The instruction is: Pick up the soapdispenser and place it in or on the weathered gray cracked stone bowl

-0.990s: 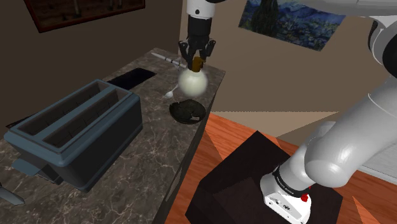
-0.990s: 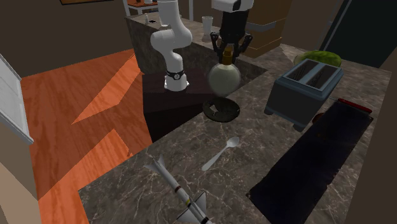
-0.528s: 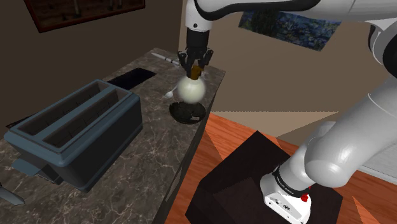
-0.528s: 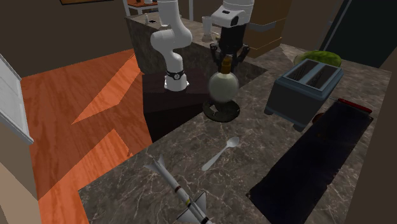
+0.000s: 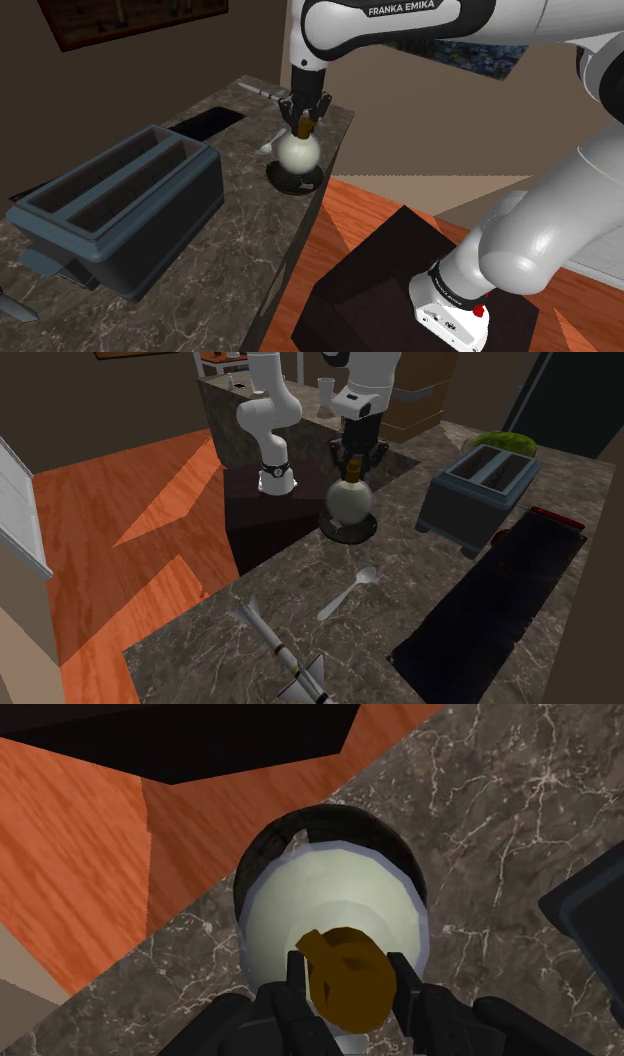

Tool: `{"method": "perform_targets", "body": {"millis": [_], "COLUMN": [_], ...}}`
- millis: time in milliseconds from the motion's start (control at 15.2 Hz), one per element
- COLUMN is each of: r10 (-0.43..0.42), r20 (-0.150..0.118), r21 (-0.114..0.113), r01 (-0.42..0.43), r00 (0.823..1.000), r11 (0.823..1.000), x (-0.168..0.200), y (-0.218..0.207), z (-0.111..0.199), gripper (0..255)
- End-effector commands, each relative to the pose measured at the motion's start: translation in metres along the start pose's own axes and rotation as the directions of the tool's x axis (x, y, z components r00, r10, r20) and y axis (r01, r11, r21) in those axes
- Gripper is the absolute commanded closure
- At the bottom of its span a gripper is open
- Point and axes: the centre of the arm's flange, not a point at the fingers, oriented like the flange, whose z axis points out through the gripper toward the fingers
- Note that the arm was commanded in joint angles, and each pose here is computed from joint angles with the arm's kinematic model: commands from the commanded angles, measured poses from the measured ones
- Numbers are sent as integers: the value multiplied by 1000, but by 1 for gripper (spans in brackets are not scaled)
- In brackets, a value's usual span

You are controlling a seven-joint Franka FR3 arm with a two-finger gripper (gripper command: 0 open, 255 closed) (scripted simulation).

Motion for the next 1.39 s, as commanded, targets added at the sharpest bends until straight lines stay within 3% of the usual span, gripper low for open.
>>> {"method": "perform_targets", "body": {"millis": [0, 528, 594, 924, 1188, 1320], "r10": [0, 0, 0, 0, 0, 0], "r20": [-1, -1, -1, -1, -1, -1], "r21": [0, 0, 0, 0, 0, 0], "r01": [0, 0, 0, 0, 0, 0], "r00": [1000, 1000, 1000, 1000, 1000, 1000], "r11": [1000, 1000, 1000, 1000, 1000, 1000], "x": [1, 2, 2, 2, 2, 1], "y": [-1, -1, -1, -1, -1, -1], "z": [11, 17, 17, 17, -33, -33], "gripper": [255, 255, 0, 0, 0, 0]}}
